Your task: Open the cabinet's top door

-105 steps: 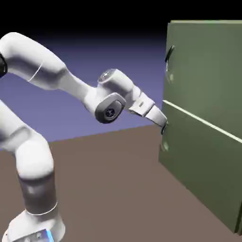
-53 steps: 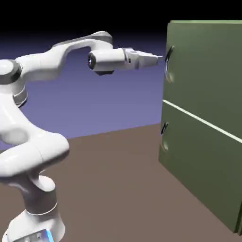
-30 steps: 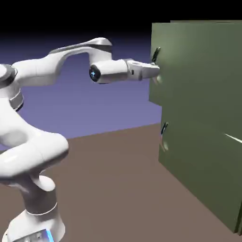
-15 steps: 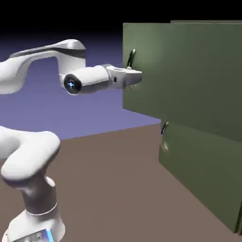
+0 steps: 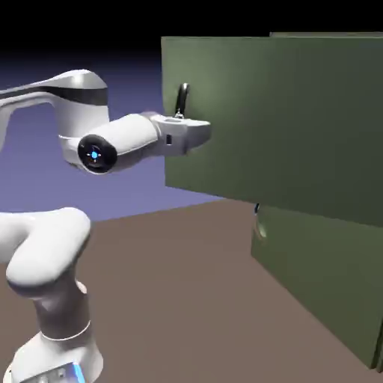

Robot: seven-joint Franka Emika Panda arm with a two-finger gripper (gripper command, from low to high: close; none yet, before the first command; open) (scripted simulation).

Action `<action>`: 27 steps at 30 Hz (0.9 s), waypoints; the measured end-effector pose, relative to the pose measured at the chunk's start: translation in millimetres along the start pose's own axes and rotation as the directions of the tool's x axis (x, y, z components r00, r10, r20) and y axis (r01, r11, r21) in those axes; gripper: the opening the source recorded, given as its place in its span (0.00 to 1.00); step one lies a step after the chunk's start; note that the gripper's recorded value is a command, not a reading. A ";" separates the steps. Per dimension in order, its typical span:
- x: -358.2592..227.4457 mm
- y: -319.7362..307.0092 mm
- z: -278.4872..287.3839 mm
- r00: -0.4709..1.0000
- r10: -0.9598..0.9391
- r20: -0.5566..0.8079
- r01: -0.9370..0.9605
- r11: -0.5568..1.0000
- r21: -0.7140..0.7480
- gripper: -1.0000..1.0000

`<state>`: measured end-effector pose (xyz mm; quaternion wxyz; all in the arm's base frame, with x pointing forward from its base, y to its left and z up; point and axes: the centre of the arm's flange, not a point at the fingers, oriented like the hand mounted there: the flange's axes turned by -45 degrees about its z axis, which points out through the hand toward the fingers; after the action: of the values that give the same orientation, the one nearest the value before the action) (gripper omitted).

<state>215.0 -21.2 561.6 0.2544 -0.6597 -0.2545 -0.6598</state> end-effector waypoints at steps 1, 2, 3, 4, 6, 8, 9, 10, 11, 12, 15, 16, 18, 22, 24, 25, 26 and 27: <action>0.0 2.1 -6.8 1.000 0.000 0.000 0.000 1.000 0.014 0.00; 0.0 4.3 -13.6 1.000 0.000 0.000 0.000 1.000 0.028 0.00; 0.0 6.6 -20.5 1.000 0.000 0.000 0.000 0.999 0.042 0.00; 0.0 9.0 -27.3 1.000 0.000 0.000 0.000 0.998 0.056 0.00; 0.0 14.3 -41.3 1.000 0.000 0.000 0.000 0.996 0.085 0.00; 0.0 20.2 -55.6 1.000 0.000 0.000 0.000 0.993 0.116 0.00; 0.0 23.4 -63.0 1.000 0.000 0.000 0.000 0.991 0.131 0.00; 0.0 26.9 -70.5 1.000 0.000 0.000 0.000 0.989 0.147 0.00; 0.0 30.5 -78.1 1.000 0.000 0.000 0.000 0.987 0.164 0.00; 0.0 34.4 -85.9 1.000 0.000 0.000 0.000 0.984 0.180 0.00; 0.0 47.7 -110.3 1.000 0.000 0.000 0.000 0.972 0.234 0.00; 0.0 52.7 -118.8 1.000 0.000 0.000 0.000 0.968 0.252 0.00; 0.0 63.6 -136.0 1.000 0.000 0.000 0.000 0.957 0.291 0.00; 0.0 89.0 -170.9 1.000 0.000 0.000 0.000 0.929 0.370 0.00; 0.0 103.1 -187.9 1.000 0.000 0.000 0.000 0.912 0.410 0.00; 0.0 110.4 -196.2 1.000 0.000 0.000 0.000 0.903 0.430 0.00; 0.0 117.7 -204.1 1.000 0.000 0.000 0.000 0.894 0.449 0.00; 0.0 125.0 -211.7 1.000 0.000 0.000 0.000 0.884 0.467 0.00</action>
<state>142.1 -256.0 561.6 0.4057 -0.5791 -0.4059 -0.5791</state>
